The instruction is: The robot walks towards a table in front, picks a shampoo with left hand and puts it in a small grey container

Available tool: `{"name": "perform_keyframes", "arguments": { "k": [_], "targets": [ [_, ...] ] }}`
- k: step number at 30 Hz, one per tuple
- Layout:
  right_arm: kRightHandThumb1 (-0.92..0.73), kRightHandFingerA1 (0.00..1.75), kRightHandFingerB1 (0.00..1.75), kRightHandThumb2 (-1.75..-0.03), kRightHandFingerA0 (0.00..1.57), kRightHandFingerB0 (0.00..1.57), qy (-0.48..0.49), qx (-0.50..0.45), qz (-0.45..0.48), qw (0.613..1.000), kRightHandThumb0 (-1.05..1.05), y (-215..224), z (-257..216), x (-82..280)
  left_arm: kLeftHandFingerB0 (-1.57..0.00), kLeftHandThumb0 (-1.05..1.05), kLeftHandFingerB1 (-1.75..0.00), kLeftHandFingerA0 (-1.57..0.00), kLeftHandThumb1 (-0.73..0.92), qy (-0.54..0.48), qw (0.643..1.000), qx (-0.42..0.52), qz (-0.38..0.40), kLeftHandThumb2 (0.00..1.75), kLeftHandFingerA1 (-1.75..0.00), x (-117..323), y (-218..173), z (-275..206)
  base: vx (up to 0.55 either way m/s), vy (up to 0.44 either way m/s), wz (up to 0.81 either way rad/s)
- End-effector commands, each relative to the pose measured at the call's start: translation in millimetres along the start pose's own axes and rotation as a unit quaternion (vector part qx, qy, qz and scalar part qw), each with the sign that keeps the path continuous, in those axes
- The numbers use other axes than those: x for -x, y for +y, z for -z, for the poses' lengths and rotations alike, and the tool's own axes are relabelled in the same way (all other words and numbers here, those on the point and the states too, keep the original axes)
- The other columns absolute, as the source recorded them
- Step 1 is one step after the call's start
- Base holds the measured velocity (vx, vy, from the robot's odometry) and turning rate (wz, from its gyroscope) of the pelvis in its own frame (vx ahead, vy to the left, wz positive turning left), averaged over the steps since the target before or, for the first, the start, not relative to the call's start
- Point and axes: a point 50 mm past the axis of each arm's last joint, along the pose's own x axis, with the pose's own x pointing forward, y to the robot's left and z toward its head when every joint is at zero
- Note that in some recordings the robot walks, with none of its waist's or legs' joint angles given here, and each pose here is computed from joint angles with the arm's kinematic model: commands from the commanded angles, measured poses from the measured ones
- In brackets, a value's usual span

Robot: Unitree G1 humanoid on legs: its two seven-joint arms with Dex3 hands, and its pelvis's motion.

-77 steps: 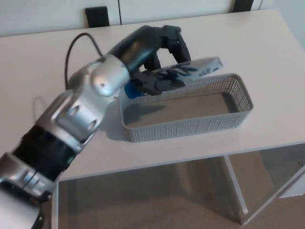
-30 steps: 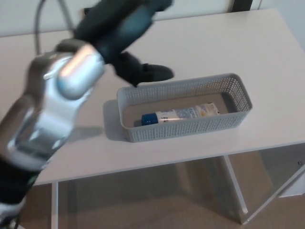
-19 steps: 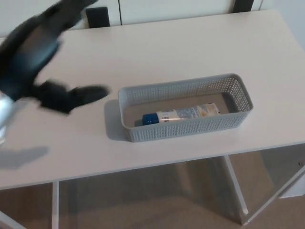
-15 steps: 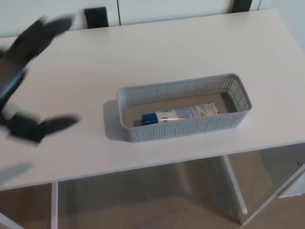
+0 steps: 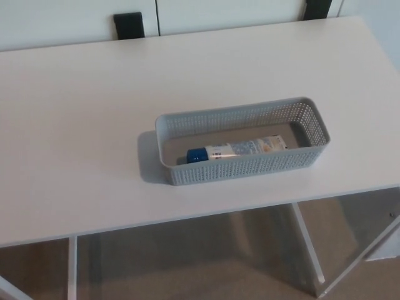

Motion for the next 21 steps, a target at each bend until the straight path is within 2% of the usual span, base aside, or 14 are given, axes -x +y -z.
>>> {"name": "perform_keyframes", "arguments": {
  "k": [1, 3, 4, 6, 9, 11, 12, 13, 14, 16, 17, 18, 20, 21],
  "targets": [
    [-0.64, 0.51, 0.43, -0.59, 0.76, 0.62, 0.002, 0.022, 0.001, 1.000, -0.37, -7, -1, -1, -0.57, -0.40, -0.40, -0.46, 0.45, -0.057, 0.972, 0.050, 0.223, 0.54, -0.39, 94, 7, 23, 0.00, 0.000, 0.00],
    [-0.64, 0.53, 0.44, -0.60, 0.76, 0.63, -0.002, 0.021, 0.002, 1.000, -0.35, -8, -4, -2, -0.74, -0.39, -0.46, -0.63, 0.48, -0.055, 0.969, 0.050, 0.237, 0.55, -0.44, 92, 7, 28, 0.00, 0.000, 0.00],
    [-0.64, 0.53, 0.44, -0.60, 0.76, 0.63, -0.007, 0.022, 0.004, 1.000, -0.35, -8, -7, -2, -0.74, -0.39, -0.46, -0.63, 0.48, -0.041, 0.968, 0.041, 0.244, 0.55, -0.44, 90, 6, 31, 0.00, 0.000, 0.00],
    [-0.63, 0.56, 0.44, -0.60, 0.78, 0.63, -0.006, 0.018, 0.008, 1.000, -0.35, -9, -9, -3, -0.76, -0.47, -0.48, -0.77, 0.49, 0.027, 0.967, 0.024, 0.251, 0.55, -0.48, 85, 3, 38, 0.00, 0.000, 0.00],
    [-0.64, 0.53, 0.45, -0.60, 0.75, 0.63, -0.011, 0.020, 0.006, 1.000, -0.35, -10, -13, -4, -0.77, -0.41, -0.49, -0.86, 0.50, 0.067, 0.958, 0.010, 0.279, 0.56, -0.54, 72, -2, 60, 0.00, 0.000, 0.00],
    [-0.64, 0.52, 0.44, -0.59, 0.75, 0.62, -0.012, 0.022, 0.003, 1.000, -0.35, -9, -14, -4, -0.73, -0.37, -0.50, -0.81, 0.49, 0.125, 0.948, 0.031, 0.292, 0.55, -0.55, 55, -6, 89, 0.00, 0.000, 0.00],
    [-0.64, 0.51, 0.44, -0.58, 0.75, 0.62, -0.015, 0.022, 0.002, 1.000, -0.35, -9, -16, -5, -0.76, -0.49, -0.46, -0.83, 0.49, 0.158, 0.949, -0.016, 0.273, 0.56, -0.50, 44, -7, 100, 0.00, 0.000, 0.00],
    [-0.64, 0.51, 0.44, -0.58, 0.75, 0.63, -0.017, 0.023, 0.002, 1.000, -0.34, -9, -17, -5, -0.67, -0.50, -0.45, -0.77, 0.51, 0.193, 0.947, -0.055, 0.253, 0.56, -0.52, 32, -9, 111, 0.00, 0.000, 0.00],
    [-0.64, 0.51, 0.44, -0.58, 0.74, 0.62, -0.017, 0.025, -0.001, 1.000, -0.35, -7, -17, -5, -0.49, -0.51, -0.52, -0.63, 0.45, 0.221, 0.944, -0.078, 0.232, 0.75, -0.60, 26, -9, 120, 0.00, 0.000, 0.00],
    [-0.64, 0.51, 0.44, -0.58, 0.74, 0.62, -0.017, 0.028, -0.009, 0.999, -0.35, -1, -17, -4, -0.41, -0.45, -0.48, -0.55, 0.48, 0.276, 0.936, -0.127, 0.181, 0.73, -0.56, 10, -9, 139, 0.00, 0.000, 0.00],
    [-0.64, 0.54, 0.45, -0.59, 0.75, 0.63, -0.017, 0.030, -0.010, 0.999, -0.34, 1, -16, -4, -0.30, -0.29, -0.35, -0.61, 0.60, 0.295, 0.934, -0.132, 0.153, 0.57, -0.54, -2, -11, 148, 0.00, 0.000, 0.00],
    [-0.65, 0.53, 0.45, -0.59, 0.75, 0.63, -0.016, 0.034, -0.010, 0.999, -0.34, 3, -15, -4, -0.14, -0.23, -0.50, -0.54, 0.45, 0.326, 0.928, -0.142, 0.113, 0.92, -0.70, -24, -17, 160, 0.00, 0.000, 0.00],
    [-0.65, 0.54, 0.45, -0.60, 0.75, 0.63, -0.015, 0.035, -0.009, 0.999, -0.35, 1, -15, -4, -0.13, -0.25, -0.50, -0.52, 0.45, 0.337, 0.924, -0.149, 0.103, 0.93, -0.71, -42, -27, 163, 0.00, 0.000, 0.00],
    [-0.64, 0.54, 0.45, -0.60, 0.75, 0.63, -0.016, 0.033, -0.007, 0.999, -0.36, 0, -17, -4, -0.25, -0.37, -0.38, -0.54, 0.62, 0.339, 0.922, -0.154, 0.103, 0.64, -0.55, -49, -31, 163, 0.00, 0.000, 0.00]
  ]
}}
